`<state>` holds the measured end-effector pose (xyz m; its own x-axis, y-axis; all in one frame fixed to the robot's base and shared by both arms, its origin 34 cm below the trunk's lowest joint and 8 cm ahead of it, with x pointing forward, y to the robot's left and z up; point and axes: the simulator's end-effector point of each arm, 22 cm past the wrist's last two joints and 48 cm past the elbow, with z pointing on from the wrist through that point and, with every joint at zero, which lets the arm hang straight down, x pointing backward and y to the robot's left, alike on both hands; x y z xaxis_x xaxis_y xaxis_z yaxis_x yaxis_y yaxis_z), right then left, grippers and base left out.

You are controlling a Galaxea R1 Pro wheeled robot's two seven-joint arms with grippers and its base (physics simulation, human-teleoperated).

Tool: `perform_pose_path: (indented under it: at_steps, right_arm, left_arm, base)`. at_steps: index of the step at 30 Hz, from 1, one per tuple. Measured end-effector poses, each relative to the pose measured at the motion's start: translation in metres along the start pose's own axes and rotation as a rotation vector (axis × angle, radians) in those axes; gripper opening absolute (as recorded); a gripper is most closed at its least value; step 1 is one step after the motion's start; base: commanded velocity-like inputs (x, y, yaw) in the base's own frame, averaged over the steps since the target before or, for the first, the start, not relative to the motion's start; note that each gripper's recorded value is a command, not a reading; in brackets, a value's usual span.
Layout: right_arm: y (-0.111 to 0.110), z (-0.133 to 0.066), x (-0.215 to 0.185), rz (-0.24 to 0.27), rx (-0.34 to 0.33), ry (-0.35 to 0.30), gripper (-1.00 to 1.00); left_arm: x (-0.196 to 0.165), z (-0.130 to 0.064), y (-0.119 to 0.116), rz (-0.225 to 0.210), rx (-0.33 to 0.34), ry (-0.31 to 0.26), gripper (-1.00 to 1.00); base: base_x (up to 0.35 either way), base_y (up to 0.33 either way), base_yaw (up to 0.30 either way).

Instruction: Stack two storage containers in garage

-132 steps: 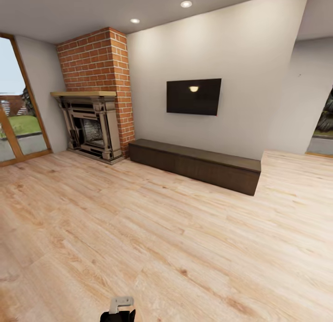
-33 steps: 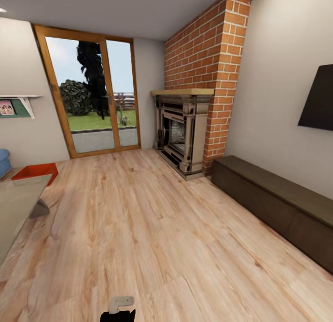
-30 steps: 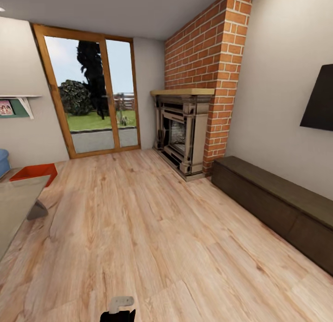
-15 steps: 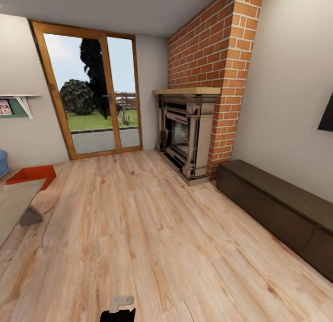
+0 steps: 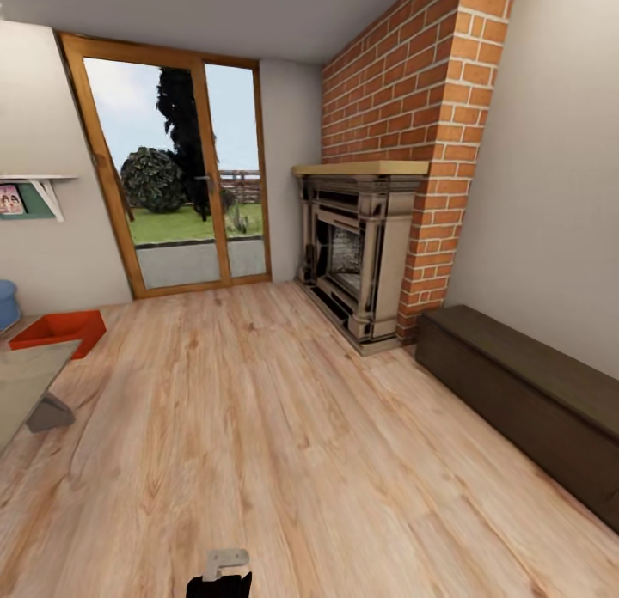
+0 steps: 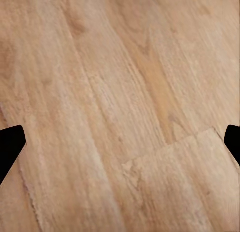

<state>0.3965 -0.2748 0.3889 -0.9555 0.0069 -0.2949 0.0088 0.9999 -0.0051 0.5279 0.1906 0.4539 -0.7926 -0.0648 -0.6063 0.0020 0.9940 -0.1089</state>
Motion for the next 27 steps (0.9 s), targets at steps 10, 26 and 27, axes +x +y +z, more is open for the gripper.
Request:
perform_pose_path:
  at_steps: [10,26,27]
  right_arm:
    - [0.0000,0.0000,0.0000,0.000,0.000,0.000,1.00]
    - [0.0000,0.0000,0.0004,0.000,0.000,0.000,1.00]
    - [-0.0001,0.0000,0.0005,0.000,0.000,0.001,1.00]
  left_arm:
    - [-0.0002,0.0000,0.0000,0.000,0.000,0.000,1.00]
    - [0.0000,0.0000,0.0000,0.000,0.000,0.000,1.00]
    - [0.0000,0.0000,0.0000,0.000,0.000,0.000,1.00]
  base:
    - [0.344,0.000,0.174]
    - [0.344,0.000,0.025]
    - [0.344,0.000,0.101]
